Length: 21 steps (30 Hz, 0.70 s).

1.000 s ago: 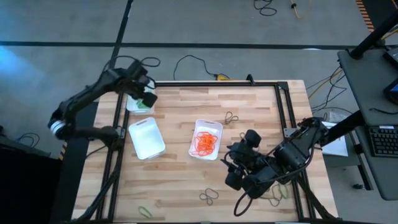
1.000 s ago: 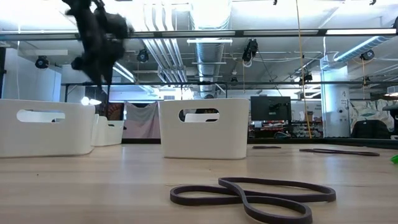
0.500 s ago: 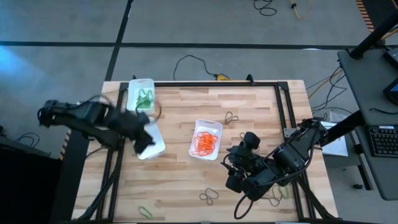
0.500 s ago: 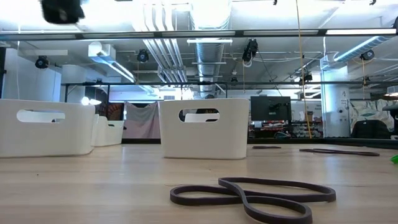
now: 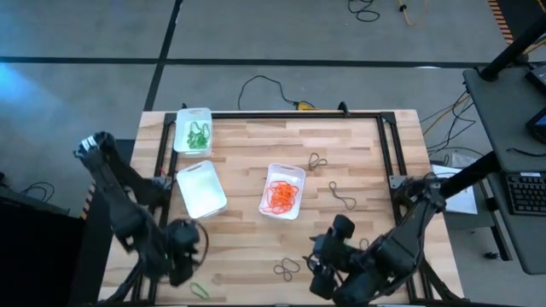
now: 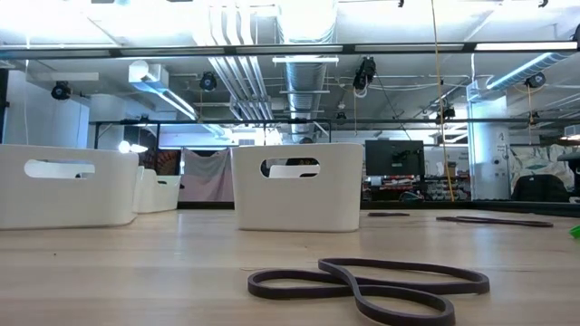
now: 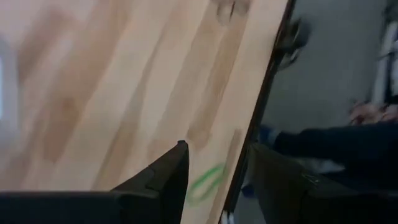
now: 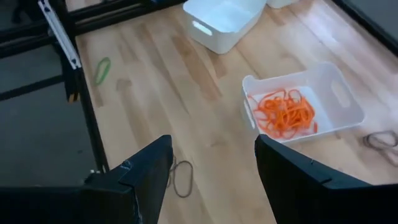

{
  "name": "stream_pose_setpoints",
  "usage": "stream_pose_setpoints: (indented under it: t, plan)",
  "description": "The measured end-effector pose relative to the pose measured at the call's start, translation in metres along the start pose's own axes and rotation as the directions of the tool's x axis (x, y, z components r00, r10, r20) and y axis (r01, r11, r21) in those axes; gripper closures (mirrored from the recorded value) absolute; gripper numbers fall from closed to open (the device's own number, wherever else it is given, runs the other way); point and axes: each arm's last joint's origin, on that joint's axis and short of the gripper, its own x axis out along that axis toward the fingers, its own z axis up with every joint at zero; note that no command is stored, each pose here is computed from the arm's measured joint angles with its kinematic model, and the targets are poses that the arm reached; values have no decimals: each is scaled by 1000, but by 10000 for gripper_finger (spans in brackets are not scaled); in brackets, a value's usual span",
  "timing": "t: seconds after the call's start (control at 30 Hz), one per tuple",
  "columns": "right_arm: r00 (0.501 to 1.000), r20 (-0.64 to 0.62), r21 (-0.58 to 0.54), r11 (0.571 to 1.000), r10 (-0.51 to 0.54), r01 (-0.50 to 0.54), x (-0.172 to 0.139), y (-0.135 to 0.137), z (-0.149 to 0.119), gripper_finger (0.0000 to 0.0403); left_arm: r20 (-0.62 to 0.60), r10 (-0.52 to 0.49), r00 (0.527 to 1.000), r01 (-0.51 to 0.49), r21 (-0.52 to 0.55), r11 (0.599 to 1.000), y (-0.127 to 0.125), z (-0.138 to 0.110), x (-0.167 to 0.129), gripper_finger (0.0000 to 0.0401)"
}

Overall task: Sort rubber bands into baskets
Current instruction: Put the green rubber band into the top white bin

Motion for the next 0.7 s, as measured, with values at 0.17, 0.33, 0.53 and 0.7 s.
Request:
stream_pose_setpoints:
  t: [0.17, 0.33, 0.53, 0.7]
  plan:
    - [1000, -4, 90, 996, -25, 25, 11, 7, -5, 182, -179, 115, 977, -124, -41, 991, -13, -32, 42, 252]
    - [1000, 11, 221, 975, -13, 10, 17, 7, 2, 182, -354, 212, 911, -239, -32, 971, -19, -56, 85, 253]
    - [997, 50, 238, 969, 52, -63, 16, 14, 7, 182, -457, 272, 847, -307, -4, 952, -20, -70, 117, 253]
    - [997, 54, 244, 967, 56, -67, 16, 14, 8, 182, -464, 292, 836, -339, -18, 941, -20, -73, 126, 253]
